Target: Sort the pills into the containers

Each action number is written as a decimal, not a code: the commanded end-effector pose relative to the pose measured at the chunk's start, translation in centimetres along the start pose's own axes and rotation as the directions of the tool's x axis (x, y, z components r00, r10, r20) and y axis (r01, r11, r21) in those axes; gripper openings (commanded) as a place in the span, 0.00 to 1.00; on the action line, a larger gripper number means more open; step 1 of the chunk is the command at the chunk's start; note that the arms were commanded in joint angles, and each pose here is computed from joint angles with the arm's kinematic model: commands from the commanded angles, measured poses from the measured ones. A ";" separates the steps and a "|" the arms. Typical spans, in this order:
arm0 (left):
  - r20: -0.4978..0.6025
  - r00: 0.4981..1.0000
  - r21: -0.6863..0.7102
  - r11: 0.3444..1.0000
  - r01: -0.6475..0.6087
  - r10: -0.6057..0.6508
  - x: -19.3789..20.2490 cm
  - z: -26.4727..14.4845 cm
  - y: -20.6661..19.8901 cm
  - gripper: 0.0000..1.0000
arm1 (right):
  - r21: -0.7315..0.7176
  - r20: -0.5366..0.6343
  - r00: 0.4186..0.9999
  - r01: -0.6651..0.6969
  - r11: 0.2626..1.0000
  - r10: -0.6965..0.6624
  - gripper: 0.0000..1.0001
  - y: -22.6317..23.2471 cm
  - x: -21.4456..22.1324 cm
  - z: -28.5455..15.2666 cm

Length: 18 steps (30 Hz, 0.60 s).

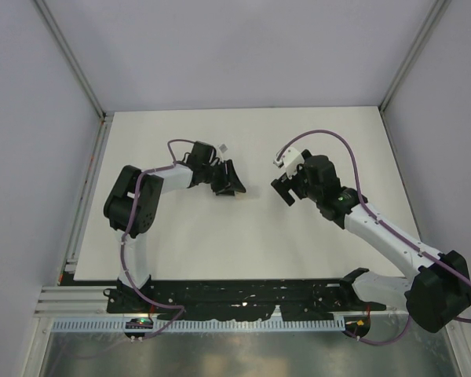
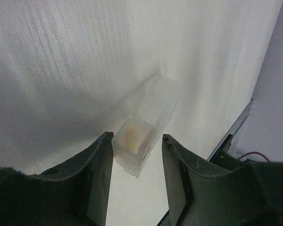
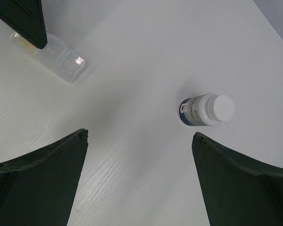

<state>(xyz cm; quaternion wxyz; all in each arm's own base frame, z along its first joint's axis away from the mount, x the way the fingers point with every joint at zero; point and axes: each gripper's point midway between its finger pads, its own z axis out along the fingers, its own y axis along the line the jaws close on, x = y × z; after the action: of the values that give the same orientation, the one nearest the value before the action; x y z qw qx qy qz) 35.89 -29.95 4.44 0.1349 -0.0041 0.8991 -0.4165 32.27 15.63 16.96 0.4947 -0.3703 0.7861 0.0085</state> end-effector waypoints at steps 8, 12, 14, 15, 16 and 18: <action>0.037 0.996 -0.067 0.994 -0.082 0.085 -1.5 -0.4 0.2 0.49 | -0.021 0.020 1.000 0.009 1.000 -0.008 0.95 0.3 -0.6 0.3; 0.041 0.995 -0.081 0.993 -0.091 0.095 -1.8 -0.6 0.2 0.50 | -0.019 0.023 1.000 0.009 1.000 -0.008 0.95 0.3 -0.8 0.2; 0.041 0.994 -0.094 0.991 -0.096 0.100 -1.9 -0.7 0.4 0.51 | -0.021 0.020 1.000 0.009 1.000 -0.008 0.95 0.3 -0.7 0.2; 0.039 0.994 -0.104 0.990 -0.098 0.102 -1.8 -0.7 0.6 0.51 | -0.021 0.022 1.000 0.009 1.000 -0.008 0.95 0.3 -0.7 0.2; 0.043 0.993 -0.112 0.988 -0.105 0.110 -2.0 -0.8 0.7 0.51 | -0.021 0.020 1.000 0.012 1.000 -0.011 0.95 0.3 -0.7 0.2; 0.050 0.990 -0.123 0.985 -0.121 0.128 -2.2 -1.0 0.6 0.52 | -0.022 0.017 1.000 0.012 1.000 -0.012 0.95 0.3 -0.6 0.3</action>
<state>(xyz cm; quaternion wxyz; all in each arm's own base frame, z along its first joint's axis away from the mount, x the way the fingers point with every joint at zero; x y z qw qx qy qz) 36.78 -28.76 3.85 0.1560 0.0112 0.9165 -0.3683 32.00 15.85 16.24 0.4826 -0.3786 0.7897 0.0146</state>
